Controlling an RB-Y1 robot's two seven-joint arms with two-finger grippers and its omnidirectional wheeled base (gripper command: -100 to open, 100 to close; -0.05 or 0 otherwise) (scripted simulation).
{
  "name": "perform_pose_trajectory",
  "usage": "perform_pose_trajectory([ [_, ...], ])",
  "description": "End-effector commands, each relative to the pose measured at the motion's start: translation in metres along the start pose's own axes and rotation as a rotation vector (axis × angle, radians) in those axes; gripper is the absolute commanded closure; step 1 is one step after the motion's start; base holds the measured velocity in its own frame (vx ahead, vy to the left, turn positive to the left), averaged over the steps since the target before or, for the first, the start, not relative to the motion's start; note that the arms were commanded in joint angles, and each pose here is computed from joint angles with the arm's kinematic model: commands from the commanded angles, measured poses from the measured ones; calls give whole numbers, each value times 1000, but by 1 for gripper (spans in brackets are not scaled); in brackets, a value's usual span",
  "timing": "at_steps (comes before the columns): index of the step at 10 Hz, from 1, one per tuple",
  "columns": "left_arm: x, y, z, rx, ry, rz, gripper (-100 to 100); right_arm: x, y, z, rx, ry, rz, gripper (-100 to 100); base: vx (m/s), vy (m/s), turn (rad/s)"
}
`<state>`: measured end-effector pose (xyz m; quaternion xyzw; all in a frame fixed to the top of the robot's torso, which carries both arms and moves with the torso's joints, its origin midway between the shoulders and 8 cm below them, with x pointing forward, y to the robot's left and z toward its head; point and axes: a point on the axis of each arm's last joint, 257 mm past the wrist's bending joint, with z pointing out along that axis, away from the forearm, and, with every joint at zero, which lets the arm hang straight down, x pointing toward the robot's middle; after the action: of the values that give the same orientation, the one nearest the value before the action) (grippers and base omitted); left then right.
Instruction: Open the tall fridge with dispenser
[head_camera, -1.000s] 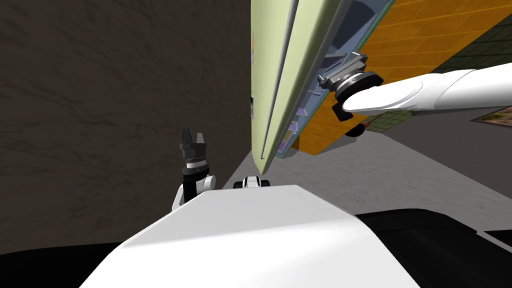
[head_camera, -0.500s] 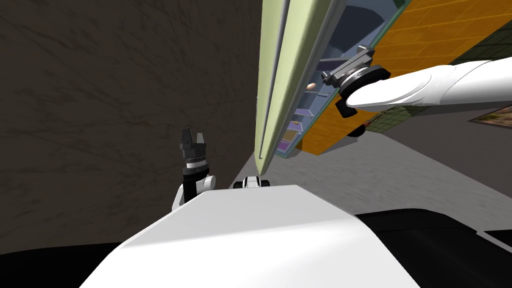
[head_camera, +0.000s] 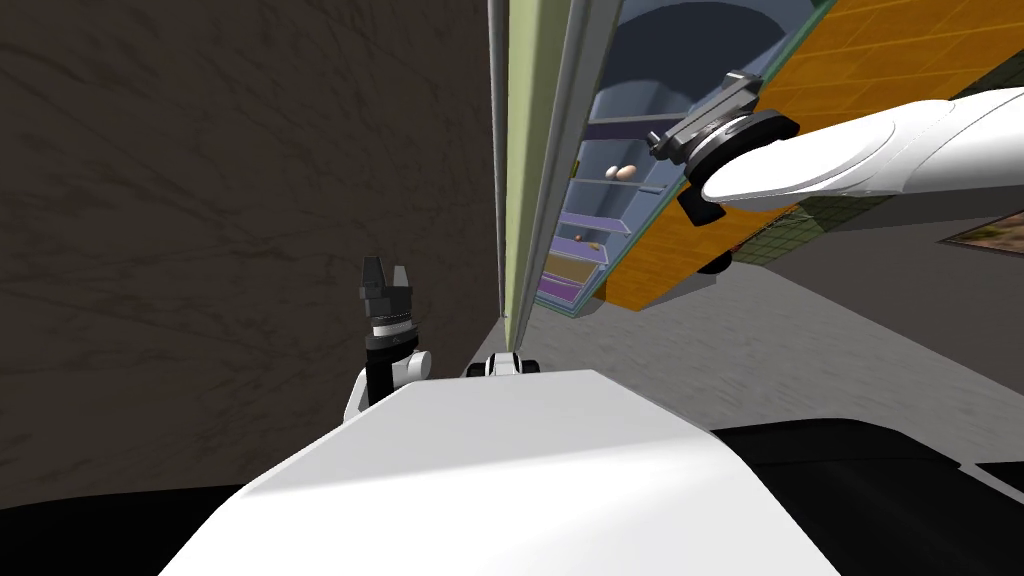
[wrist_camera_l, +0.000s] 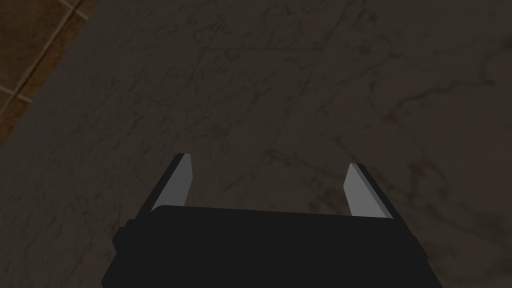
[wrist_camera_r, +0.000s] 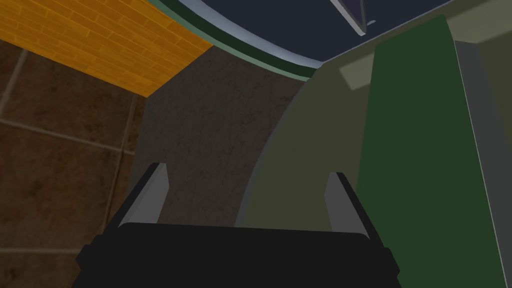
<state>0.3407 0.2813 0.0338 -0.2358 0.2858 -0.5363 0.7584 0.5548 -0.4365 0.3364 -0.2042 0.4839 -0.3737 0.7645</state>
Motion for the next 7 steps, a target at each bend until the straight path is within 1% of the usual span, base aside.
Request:
perform_pose_trajectory([
  [1, 0, 0, 0, 0, 0, 0, 0, -16, -6, 8, -5, -6, 3, -100, 21, -14, -45],
  [3, 0, 0, 0, 0, 0, 0, 0, -26, -10, 12, -9, -10, 6, -100, 13, -12, -30],
  [4, 0, 0, 0, 0, 0, 0, 0, -37, -14, 16, -13, -14, 9, -100, 17, -14, -58],
  [6, 0, 0, 0, 0, 0, 0, 0, -48, -18, 20, -16, -19, 12, -100, 18, -15, -34],
  [7, 0, 0, 0, 0, 0, 0, 0, -45, -17, 18, -14, -18, 10, -100, 7, -5, -5],
])
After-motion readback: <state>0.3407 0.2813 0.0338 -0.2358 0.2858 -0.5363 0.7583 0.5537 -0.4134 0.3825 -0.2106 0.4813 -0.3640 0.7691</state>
